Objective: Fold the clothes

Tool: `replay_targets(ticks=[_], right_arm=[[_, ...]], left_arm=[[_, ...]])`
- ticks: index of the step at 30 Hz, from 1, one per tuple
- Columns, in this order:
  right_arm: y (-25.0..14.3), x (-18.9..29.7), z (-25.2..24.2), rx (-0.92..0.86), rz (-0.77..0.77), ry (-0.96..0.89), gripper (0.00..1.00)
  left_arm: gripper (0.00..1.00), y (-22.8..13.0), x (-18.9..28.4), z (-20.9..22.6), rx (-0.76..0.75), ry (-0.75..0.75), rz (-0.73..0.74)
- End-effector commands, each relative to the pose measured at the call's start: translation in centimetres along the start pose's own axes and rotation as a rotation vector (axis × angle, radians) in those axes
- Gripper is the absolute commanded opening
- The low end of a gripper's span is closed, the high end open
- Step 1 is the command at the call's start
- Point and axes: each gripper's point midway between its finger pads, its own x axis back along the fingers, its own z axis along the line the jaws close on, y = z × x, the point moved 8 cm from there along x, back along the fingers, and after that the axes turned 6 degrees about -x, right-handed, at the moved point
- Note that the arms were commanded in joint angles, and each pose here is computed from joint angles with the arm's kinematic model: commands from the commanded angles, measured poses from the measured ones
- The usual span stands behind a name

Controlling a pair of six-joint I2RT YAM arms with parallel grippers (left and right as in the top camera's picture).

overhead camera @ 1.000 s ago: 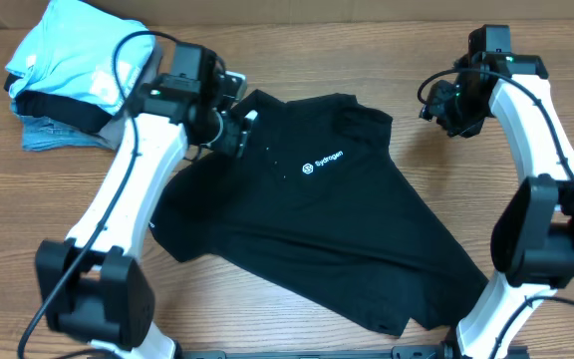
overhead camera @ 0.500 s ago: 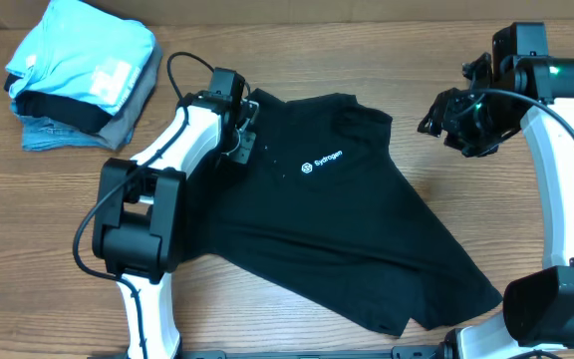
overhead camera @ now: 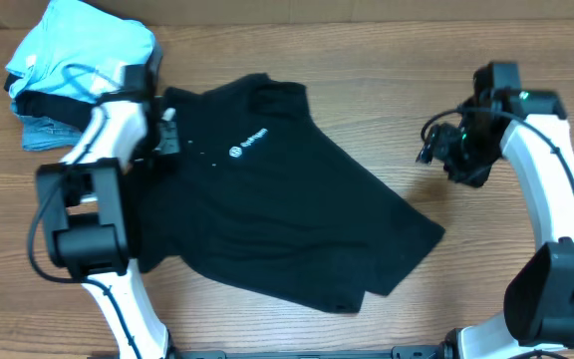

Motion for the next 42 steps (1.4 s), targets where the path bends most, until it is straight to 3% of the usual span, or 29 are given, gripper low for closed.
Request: replay_targets(ticks=[1, 4, 9, 13, 14, 16, 18, 20, 26, 33, 34, 35, 36, 38, 42], right_arm=[[-1.3, -2.9, -1.9, -0.044, 0.035, -0.068, 0.72], [-1.9, -5.2, -3.2, -0.095, 0.029, -0.112, 0.71], [-3.2, -8.5, -5.5, -0.129, 0.005, -0.199, 0.71], [-4.1, -10.6, -6.7, -0.136, -0.010, -0.211, 0.70], [-4.4, -11.0, -6.9, -0.137, -0.009, -0.208, 0.65], [-5.1, -11.8, -7.0, -0.135, 0.021, -0.171, 0.45], [-5.2, -11.8, -6.8, -0.114, 0.033, -0.152, 0.17], [-4.5, -11.4, -6.4, -0.109, 0.008, -0.142, 0.04], [2.1, -6.7, -4.7, -0.127, -0.252, -0.113, 0.04], [10.4, 3.0, -4.2, -0.184, -0.606, 0.026, 0.04], [11.1, 4.1, -4.5, -0.190, -0.644, 0.037, 0.13], [11.6, 4.9, -4.9, -0.201, -0.667, 0.046, 0.54], [11.9, 5.4, -5.2, -0.203, -0.677, 0.051, 0.81], [11.9, 5.6, -6.1, -0.206, -0.664, 0.052, 1.00], [10.5, 4.8, -8.1, -0.257, -0.538, 0.028, 1.00]], left_arm=[[0.04, -1.0, -1.3, -0.1, 0.000, -0.142, 0.053], [0.09, -0.3, 0.9, -0.3, -0.016, -0.179, -0.007], [0.29, 0.7, 7.3, -0.8, -0.053, -0.220, -0.142], [0.37, 0.6, 12.5, -0.8, -0.081, -0.240, -0.244], [0.39, 0.4, 13.9, -0.8, -0.083, -0.238, -0.271], [0.41, -0.3, 16.5, -0.7, -0.089, -0.239, -0.323], [0.43, -0.9, 18.5, -0.8, -0.095, -0.241, -0.360], [0.44, -1.6, 20.1, -0.9, -0.102, -0.242, -0.386], [0.45, -2.9, 22.4, -1.1, -0.112, -0.244, -0.417], [0.42, -3.8, 22.1, -1.2, -0.111, -0.257, -0.362], [0.42, -3.9, 22.1, -1.2, -0.111, -0.257, -0.358], [0.42, -3.9, 22.0, -1.2, -0.110, -0.257, -0.354], [0.43, -3.9, 22.0, -1.2, -0.110, -0.257, -0.353], [0.44, -4.0, 22.0, -1.2, -0.110, -0.258, -0.349], [0.47, -4.1, 22.0, -1.2, -0.109, -0.258, -0.343]])
